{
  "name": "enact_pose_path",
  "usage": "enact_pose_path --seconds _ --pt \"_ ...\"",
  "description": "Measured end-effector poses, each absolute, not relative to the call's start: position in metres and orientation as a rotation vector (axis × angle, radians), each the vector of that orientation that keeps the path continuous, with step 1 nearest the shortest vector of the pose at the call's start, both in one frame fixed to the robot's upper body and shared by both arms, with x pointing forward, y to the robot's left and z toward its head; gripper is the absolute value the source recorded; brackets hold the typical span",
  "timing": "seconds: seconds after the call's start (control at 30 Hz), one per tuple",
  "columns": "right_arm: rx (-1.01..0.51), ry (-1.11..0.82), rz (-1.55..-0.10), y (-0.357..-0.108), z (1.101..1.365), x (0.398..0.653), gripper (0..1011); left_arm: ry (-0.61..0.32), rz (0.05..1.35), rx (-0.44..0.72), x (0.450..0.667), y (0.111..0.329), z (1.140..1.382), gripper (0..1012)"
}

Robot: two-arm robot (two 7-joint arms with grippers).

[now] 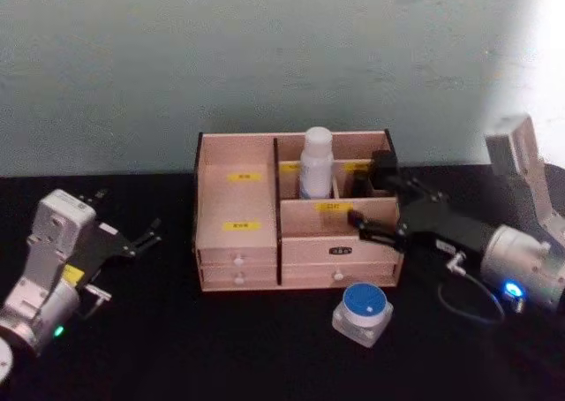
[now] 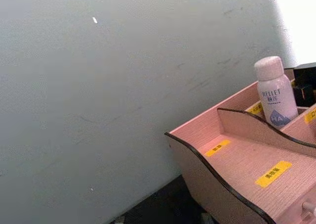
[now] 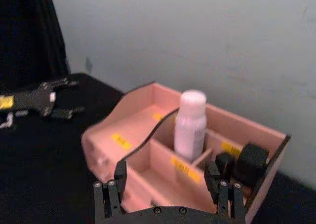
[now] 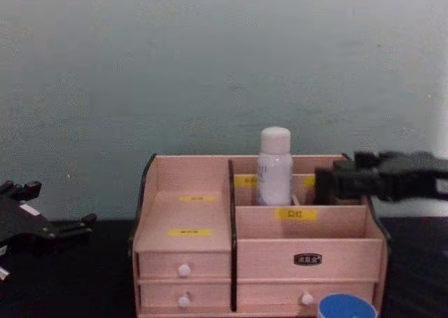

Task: Pick up the facial cleanser and watermelon frost from the table and place them into the tiered storage box.

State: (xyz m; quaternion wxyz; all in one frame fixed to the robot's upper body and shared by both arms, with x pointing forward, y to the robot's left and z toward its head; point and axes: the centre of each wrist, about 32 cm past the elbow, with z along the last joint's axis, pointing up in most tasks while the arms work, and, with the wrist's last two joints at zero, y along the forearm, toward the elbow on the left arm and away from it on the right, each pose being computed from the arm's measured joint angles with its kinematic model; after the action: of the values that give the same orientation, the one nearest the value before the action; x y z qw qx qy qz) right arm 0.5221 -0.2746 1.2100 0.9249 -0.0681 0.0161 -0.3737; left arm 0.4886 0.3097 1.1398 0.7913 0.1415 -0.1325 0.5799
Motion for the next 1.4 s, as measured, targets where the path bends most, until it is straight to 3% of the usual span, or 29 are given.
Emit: enact_pose_path --seconds 0.37,0.57,1.4 --pt "-0.241 0.081 -0.749 -0.286 1.187 0.484 1000 -0.285 1.248 0.304 0.489 0.31 1.14 1001" --pt "-0.278 0.086 -0.745 -0.287 1.184 0.479 1000 -0.285 1.248 0.304 0.489 0.31 1.14 1001" --pt "-0.445 0.122 -0.653 -0.288 1.182 0.484 1000 -0.285 1.248 0.304 0.489 0.31 1.14 1001"
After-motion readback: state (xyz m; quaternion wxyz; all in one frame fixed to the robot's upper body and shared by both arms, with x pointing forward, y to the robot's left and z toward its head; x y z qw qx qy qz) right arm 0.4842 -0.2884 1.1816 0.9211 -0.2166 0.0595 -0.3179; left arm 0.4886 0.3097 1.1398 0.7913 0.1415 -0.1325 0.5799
